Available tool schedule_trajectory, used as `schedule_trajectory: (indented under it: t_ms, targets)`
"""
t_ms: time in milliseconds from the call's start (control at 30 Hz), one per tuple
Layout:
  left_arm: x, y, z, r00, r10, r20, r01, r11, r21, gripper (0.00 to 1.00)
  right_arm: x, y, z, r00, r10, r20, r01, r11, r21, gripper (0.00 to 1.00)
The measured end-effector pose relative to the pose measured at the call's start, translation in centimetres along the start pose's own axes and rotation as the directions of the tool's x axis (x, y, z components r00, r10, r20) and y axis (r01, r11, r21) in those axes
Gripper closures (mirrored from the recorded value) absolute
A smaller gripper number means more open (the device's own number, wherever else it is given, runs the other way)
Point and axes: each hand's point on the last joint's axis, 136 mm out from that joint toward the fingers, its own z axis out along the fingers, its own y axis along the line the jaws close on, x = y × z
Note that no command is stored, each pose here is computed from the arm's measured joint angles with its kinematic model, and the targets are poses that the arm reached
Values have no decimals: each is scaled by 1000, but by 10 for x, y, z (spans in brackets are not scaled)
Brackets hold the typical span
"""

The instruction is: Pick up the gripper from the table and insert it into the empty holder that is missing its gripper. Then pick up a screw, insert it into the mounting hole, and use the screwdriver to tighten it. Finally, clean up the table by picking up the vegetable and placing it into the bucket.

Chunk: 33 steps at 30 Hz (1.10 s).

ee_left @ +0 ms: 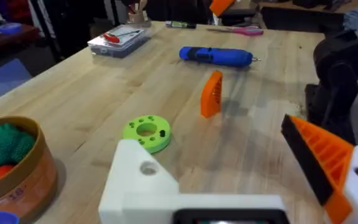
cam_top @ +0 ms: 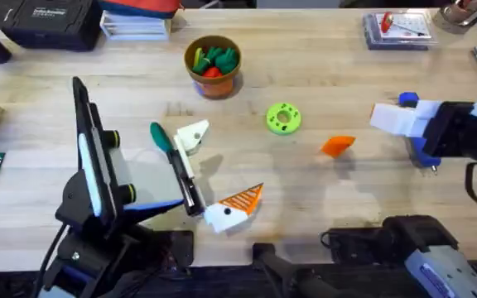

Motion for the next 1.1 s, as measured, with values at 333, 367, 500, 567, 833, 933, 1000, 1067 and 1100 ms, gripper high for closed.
schedule_trajectory:
  t_ms: [333,367,500,567,833,933,1000,1067,1100]
  targets:
    - [0,8,0,995,-104,4,104,994,-44,15,0,0,0,1000,0,0,0,1000,0,7]
    - [0,8,0,994,-114,5,114,992,-45,15,0,0,0,1000,0,0,0,1000,0,8]
    - [0,10,0,989,-149,7,149,987,-60,15,0,0,0,1000,2,0,-2,1000,0,8]
    - [0,11,0,986,-164,9,164,984,-63,15,0,0,0,1000,2,0,-2,1000,0,8]
    - [0,12,0,976,-217,13,217,974,-69,15,2,0,0,1000,3,-7,-3,1000,1,8]
    - [0,13,0,975,-223,14,223,972,-74,15,2,0,0,1000,-2,-10,2,1000,1,8]
    - [0,13,0,975,-223,15,224,972,-76,13,7,-1,1,999,-20,-35,20,1000,3,8]
    - [0,14,-1,974,-225,15,225,971,-80,14,16,-1,2,994,-44,-96,45,999,3,9]
    - [0,14,-1,974,-226,15,227,971,-81,14,20,-1,4,989,-60,-134,60,998,-3,9]
